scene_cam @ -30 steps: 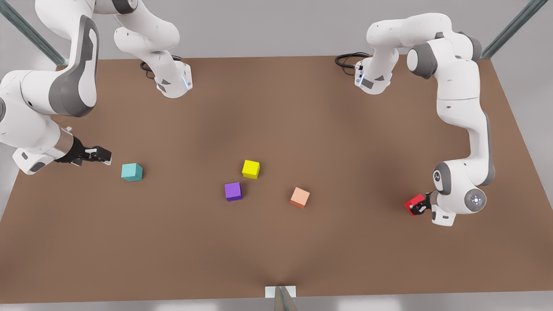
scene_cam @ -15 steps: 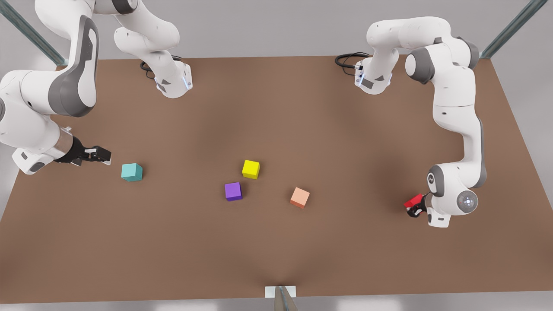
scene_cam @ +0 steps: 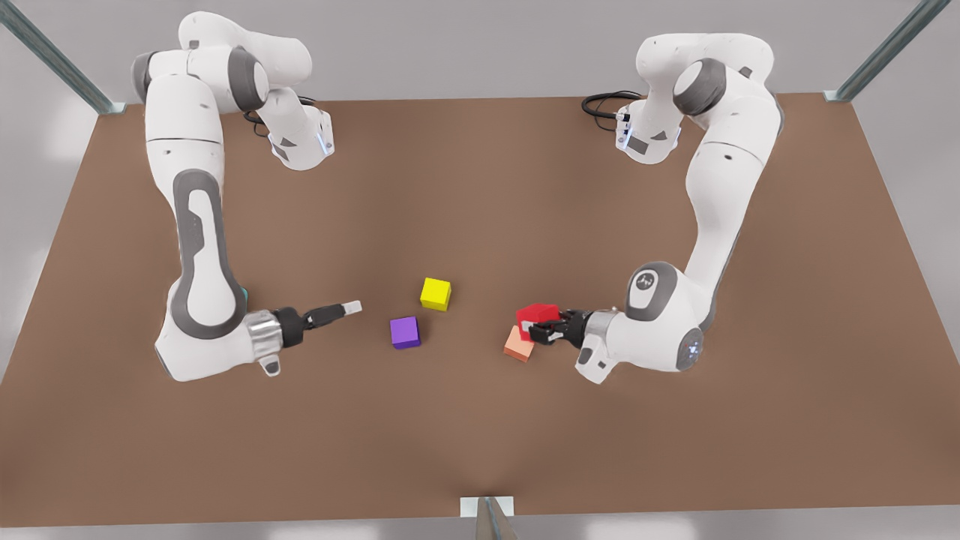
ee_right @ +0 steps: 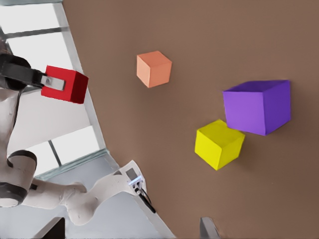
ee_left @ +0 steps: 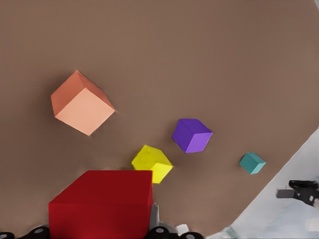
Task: Pick up red wooden cube and pass to hand red wooden cube and place in blue wooden cube
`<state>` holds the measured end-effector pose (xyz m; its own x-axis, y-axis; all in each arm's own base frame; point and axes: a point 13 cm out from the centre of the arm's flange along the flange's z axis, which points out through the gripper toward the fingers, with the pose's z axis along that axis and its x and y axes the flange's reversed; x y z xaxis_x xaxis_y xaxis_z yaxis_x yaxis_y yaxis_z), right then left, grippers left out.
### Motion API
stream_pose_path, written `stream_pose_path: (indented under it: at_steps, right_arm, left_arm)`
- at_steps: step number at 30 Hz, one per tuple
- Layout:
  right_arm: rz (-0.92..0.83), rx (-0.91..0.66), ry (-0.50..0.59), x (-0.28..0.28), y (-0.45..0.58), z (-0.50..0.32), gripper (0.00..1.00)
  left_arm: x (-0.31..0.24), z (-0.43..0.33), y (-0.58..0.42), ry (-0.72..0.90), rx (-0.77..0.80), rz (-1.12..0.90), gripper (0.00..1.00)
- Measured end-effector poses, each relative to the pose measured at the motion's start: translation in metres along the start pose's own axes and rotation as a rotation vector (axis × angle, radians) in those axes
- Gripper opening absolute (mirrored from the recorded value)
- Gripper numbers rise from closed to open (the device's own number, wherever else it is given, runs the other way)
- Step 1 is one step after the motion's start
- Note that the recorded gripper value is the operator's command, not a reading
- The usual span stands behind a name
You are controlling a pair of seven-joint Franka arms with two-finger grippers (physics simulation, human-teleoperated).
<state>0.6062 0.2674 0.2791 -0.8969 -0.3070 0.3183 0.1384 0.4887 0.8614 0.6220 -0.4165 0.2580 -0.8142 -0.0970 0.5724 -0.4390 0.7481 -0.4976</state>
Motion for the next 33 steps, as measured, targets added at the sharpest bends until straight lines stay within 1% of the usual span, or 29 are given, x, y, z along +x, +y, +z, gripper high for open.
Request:
stream_pose_path:
  at_steps: [2, 3, 6, 7, 10, 15, 22, 33]
  right_arm:
    - [-0.096, -0.080, 0.007, -0.013, 0.015, 0.019, 1.00]
    - [-0.152, -0.103, -0.006, -0.018, 0.022, 0.021, 1.00]
    - [-0.311, -0.141, -0.061, -0.033, 0.016, 0.017, 1.00]
    - [-0.370, -0.153, -0.078, -0.036, 0.013, 0.016, 1.00]
    - [-0.555, -0.188, -0.129, -0.047, 0.015, 0.023, 1.00]
    - [-0.789, -0.276, -0.228, -0.064, 0.020, 0.075, 1.00]
    - [-1.061, -0.306, -0.341, -0.069, 0.035, 0.103, 1.00]
    - [-1.321, -0.272, -0.439, -0.076, 0.040, 0.136, 1.00]
  left_arm:
    - [0.032, 0.045, -0.037, 0.101, 0.079, 0.027, 0.65]
    - [0.036, 0.057, -0.046, 0.137, 0.123, 0.021, 0.65]
    - [0.020, 0.055, -0.056, 0.196, 0.276, -0.021, 0.65]
    - [0.018, 0.053, -0.061, 0.203, 0.317, -0.021, 0.67]
    - [0.019, 0.052, -0.076, 0.200, 0.394, 0.020, 0.65]
    - [0.014, 0.064, -0.088, 0.170, 0.467, 0.097, 0.65]
    - [0.005, 0.069, -0.092, 0.119, 0.518, 0.201, 0.65]
    - [-0.003, 0.066, -0.093, 0.058, 0.547, 0.338, 0.66]
